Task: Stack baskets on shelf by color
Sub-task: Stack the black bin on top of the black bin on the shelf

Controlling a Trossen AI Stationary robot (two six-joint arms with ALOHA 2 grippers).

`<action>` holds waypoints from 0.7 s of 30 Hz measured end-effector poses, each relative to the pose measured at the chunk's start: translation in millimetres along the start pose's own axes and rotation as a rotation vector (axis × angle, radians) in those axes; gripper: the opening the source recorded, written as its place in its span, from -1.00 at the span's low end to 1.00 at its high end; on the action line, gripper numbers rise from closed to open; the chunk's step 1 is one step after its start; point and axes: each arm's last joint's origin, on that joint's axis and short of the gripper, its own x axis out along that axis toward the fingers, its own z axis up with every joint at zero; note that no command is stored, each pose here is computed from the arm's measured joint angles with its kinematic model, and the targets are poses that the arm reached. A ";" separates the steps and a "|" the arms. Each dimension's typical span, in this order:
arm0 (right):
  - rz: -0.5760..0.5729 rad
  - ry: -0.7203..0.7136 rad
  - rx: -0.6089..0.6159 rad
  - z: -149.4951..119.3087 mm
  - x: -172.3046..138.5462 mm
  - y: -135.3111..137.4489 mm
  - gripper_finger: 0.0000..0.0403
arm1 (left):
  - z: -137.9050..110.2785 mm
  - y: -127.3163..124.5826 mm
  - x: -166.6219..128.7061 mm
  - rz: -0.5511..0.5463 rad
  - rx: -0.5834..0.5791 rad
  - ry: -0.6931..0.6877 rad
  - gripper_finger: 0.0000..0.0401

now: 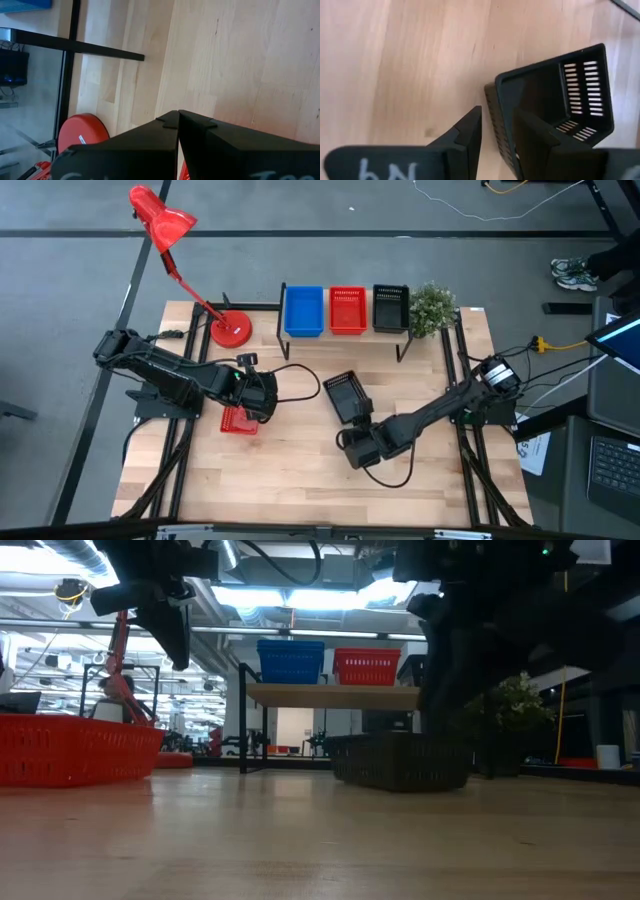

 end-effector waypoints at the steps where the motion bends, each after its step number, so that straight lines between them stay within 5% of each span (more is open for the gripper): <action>1: 0.001 0.005 -0.007 -1.1 1.9 -0.9 -0.46 | 0.0 0.0 0.0 0.000 0.000 0.000 -1.00; 11: -0.019 0.080 0.011 -14.2 23.5 -16.3 -0.46 | 0.1 0.0 0.0 0.000 0.000 -0.001 -1.00; 21: 0.102 0.086 0.106 -26.9 46.8 -20.5 -0.48 | 0.1 0.0 0.0 0.000 -0.001 -0.001 -1.00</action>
